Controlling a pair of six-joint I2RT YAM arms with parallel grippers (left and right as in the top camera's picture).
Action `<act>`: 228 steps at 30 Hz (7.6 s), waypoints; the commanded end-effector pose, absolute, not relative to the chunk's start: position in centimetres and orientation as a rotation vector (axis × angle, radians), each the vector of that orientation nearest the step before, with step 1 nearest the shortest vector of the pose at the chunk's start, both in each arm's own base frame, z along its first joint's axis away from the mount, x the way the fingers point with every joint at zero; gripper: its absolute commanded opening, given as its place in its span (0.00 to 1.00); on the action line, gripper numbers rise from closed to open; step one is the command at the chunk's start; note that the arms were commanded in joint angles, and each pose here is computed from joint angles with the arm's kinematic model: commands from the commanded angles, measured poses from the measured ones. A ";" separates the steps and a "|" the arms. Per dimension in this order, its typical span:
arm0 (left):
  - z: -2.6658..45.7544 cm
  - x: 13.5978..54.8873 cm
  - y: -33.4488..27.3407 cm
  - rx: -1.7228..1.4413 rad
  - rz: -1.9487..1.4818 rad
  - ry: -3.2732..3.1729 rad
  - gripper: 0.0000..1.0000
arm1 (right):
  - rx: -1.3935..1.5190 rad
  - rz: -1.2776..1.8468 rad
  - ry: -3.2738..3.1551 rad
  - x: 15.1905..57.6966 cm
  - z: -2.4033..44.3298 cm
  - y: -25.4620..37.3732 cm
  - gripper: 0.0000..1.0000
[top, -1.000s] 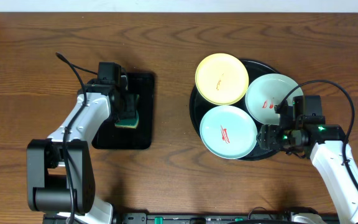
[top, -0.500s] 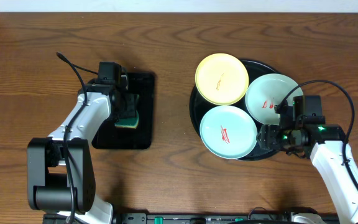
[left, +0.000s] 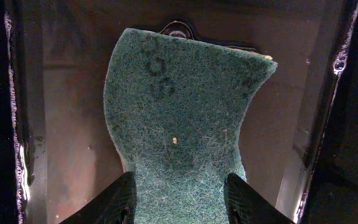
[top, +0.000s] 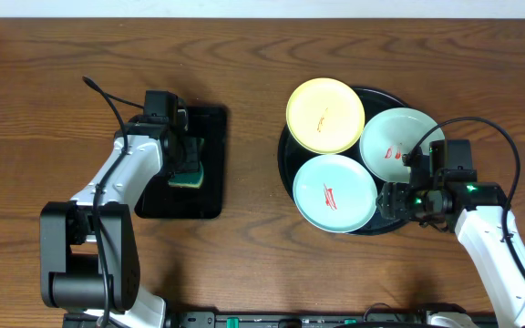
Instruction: Clean dirty plates on tray and stack at the side
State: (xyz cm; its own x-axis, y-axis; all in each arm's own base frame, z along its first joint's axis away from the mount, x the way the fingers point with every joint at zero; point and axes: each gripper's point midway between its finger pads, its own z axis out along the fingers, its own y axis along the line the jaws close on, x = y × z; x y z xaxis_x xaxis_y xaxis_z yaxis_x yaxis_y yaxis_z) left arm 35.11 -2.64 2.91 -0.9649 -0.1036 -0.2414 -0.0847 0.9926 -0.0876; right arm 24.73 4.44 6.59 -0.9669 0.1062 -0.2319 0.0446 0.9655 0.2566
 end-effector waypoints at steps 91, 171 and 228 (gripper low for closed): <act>1.5 32.9 -2.8 -0.179 -0.145 2.861 0.07 | 0.101 0.371 2.843 25.5 7.3 4.7 0.68; 9.6 33.9 -3.3 -0.288 -0.228 2.673 0.07 | 0.323 0.344 2.810 28.4 0.9 6.5 0.01; 5.5 36.3 -13.3 -0.230 -0.464 2.686 0.07 | 0.337 0.341 2.825 28.1 0.8 6.5 0.01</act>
